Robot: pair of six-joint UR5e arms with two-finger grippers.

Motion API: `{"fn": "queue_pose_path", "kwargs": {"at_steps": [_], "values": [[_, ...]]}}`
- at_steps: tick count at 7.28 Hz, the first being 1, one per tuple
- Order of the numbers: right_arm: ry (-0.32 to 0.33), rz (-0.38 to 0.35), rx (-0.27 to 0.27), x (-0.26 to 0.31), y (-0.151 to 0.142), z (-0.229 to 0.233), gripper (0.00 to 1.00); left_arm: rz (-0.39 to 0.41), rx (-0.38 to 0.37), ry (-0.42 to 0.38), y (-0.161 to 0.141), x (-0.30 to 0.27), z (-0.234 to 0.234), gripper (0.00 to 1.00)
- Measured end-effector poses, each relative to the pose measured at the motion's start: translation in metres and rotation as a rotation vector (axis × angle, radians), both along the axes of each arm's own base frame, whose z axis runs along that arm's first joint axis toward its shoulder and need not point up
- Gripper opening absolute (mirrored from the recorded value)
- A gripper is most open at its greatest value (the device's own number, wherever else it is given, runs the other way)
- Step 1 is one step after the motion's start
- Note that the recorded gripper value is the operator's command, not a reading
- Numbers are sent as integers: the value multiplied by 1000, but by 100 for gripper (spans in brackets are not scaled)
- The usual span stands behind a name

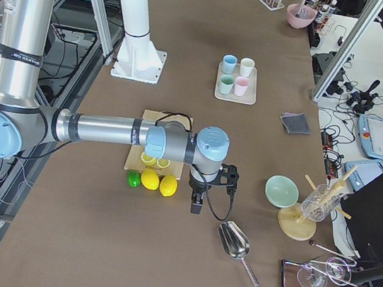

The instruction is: Place all cups on tray

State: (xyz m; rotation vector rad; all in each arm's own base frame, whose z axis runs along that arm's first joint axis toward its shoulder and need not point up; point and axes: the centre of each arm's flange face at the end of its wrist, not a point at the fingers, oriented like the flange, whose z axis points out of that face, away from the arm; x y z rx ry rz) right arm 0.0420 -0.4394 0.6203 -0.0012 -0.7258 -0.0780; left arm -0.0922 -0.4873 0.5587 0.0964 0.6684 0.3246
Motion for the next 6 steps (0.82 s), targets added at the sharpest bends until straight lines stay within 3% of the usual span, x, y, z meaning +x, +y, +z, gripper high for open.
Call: {"fn": "queue_pose_path", "kwargs": {"at_steps": [2, 6], "values": [[-4, 1, 10, 0, -3, -5, 100, -5, -27, 14, 0, 0, 15, 98], [-21, 0, 18, -2, -5, -10, 100, -8, -5, 16, -1, -1, 6, 98]]}}
